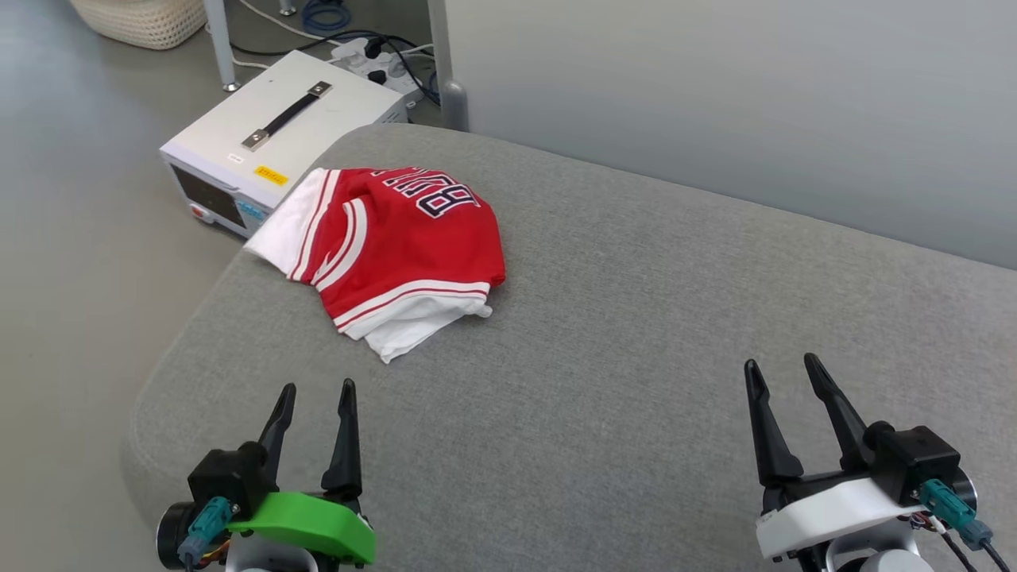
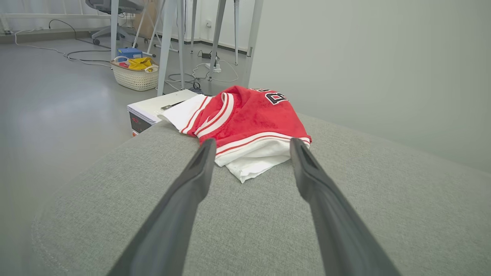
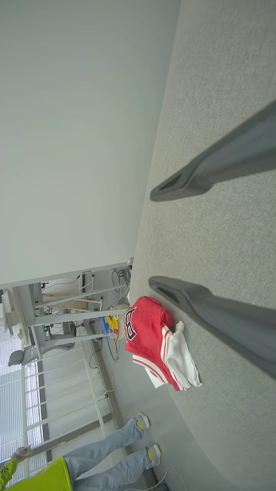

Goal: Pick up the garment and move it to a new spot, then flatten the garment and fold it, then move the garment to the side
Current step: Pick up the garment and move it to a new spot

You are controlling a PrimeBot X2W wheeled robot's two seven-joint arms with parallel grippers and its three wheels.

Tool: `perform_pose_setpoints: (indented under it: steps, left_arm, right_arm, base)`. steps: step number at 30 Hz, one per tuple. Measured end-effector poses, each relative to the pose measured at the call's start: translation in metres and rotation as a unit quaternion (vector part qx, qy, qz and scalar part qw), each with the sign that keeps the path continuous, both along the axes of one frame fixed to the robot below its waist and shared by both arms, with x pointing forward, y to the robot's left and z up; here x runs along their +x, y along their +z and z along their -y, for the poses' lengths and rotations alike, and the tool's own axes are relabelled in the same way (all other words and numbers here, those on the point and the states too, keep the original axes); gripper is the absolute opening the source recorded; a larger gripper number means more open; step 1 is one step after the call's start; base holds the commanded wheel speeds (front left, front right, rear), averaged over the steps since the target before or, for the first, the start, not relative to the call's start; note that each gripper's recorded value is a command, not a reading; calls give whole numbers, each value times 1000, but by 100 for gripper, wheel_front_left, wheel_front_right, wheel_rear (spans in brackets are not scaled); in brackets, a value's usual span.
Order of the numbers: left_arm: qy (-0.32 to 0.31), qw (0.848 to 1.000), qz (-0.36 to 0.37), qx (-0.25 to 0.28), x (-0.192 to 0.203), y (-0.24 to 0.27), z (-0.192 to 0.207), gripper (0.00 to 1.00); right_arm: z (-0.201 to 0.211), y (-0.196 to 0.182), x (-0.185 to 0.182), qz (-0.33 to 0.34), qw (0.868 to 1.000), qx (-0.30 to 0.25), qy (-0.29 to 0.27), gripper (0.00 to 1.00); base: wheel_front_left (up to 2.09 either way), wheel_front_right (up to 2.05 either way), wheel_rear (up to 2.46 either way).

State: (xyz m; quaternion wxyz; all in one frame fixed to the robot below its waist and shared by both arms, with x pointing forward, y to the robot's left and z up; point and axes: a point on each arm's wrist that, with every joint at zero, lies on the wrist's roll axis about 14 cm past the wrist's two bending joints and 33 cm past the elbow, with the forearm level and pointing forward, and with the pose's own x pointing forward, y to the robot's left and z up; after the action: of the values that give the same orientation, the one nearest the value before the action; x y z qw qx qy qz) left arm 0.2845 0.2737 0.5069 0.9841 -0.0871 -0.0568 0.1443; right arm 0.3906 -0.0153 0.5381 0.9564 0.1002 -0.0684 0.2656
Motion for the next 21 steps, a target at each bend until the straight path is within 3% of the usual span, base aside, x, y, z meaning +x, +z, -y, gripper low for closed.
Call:
perform_pose_setpoints:
  steps: [11, 21]
  left_arm:
    - [43, 999, 0, 3, -29, 0, -19, 100]
    - [45, 999, -25, -8, -27, -14, -20, 100]
  right_arm:
    - [-43, -2, -3, -3, 998, -2, 62, 100]
    - [-48, -13, 1, -14, 998, -7, 69, 100]
  base:
    - [0, 0, 0]
    - [0, 0, 0]
